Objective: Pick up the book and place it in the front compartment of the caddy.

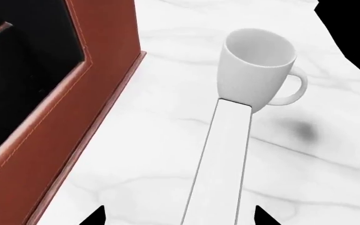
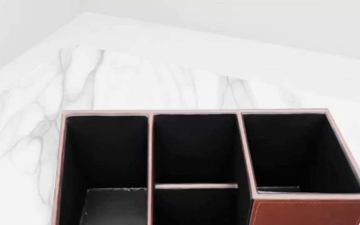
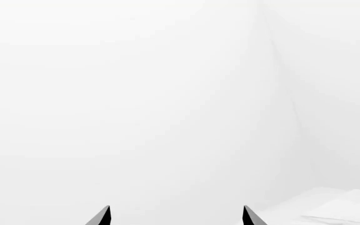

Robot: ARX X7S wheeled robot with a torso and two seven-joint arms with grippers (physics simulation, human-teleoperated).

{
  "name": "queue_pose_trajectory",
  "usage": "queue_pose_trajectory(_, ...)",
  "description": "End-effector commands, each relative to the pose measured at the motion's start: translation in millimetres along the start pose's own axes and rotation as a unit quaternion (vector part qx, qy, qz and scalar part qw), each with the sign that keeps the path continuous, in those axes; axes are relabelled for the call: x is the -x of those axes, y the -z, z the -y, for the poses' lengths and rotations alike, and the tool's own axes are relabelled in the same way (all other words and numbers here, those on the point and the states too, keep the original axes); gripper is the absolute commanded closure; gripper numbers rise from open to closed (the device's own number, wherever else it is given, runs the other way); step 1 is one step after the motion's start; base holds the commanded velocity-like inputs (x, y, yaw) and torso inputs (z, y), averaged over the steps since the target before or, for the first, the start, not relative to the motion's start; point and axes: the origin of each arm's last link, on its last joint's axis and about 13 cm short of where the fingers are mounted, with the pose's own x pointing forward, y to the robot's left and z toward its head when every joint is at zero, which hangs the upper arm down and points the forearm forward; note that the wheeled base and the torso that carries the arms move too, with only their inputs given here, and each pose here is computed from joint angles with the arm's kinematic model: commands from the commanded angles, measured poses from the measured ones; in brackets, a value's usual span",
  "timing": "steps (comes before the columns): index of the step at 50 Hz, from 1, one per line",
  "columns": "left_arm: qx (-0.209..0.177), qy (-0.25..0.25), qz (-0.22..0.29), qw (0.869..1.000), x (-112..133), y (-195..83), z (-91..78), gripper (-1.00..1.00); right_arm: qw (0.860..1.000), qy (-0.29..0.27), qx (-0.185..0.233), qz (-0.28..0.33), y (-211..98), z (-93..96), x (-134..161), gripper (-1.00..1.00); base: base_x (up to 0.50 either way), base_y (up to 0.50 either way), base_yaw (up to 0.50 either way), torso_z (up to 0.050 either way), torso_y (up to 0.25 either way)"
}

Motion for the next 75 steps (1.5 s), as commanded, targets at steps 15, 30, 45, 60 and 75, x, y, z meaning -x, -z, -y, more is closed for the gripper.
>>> queue_pose_trajectory(15,0.014,0.024,0.002,1.000,-20,10,-4.9,-1.00,1.000,-0.002,-0.002,0.002,-1,0.4,1,-1.00,0.00,0.00,0.00,0.000,0.000)
queue_pose_trajectory(30,0.031,0.030,-0.005,0.999,-28,19,-6.6,-1.00,1.000,-0.002,-0.003,0.002,-1,-0.1,0,-1.00,0.00,0.00,0.00,0.000,0.000)
queue_pose_trajectory(45,0.044,0.011,-0.006,0.999,-32,26,-13.1,1.00,1.000,-0.004,-0.003,0.001,-1,-0.2,0,-1.00,0.00,0.00,0.00,0.000,0.000)
queue_pose_trajectory(60,-0.015,-0.021,0.040,0.999,-6,-14,-16.4,1.00,1.000,-0.004,-0.005,0.001,-1,0.1,0,-1.00,0.00,0.00,0.00,0.000,0.000)
queue_pose_trajectory(75,-0.073,-0.037,0.063,0.995,15,-45,-15.5,1.00,1.000,-0.013,-0.005,-0.001,0,-1.8,2,-1.00,0.00,0.00,0.00,0.000,0.000)
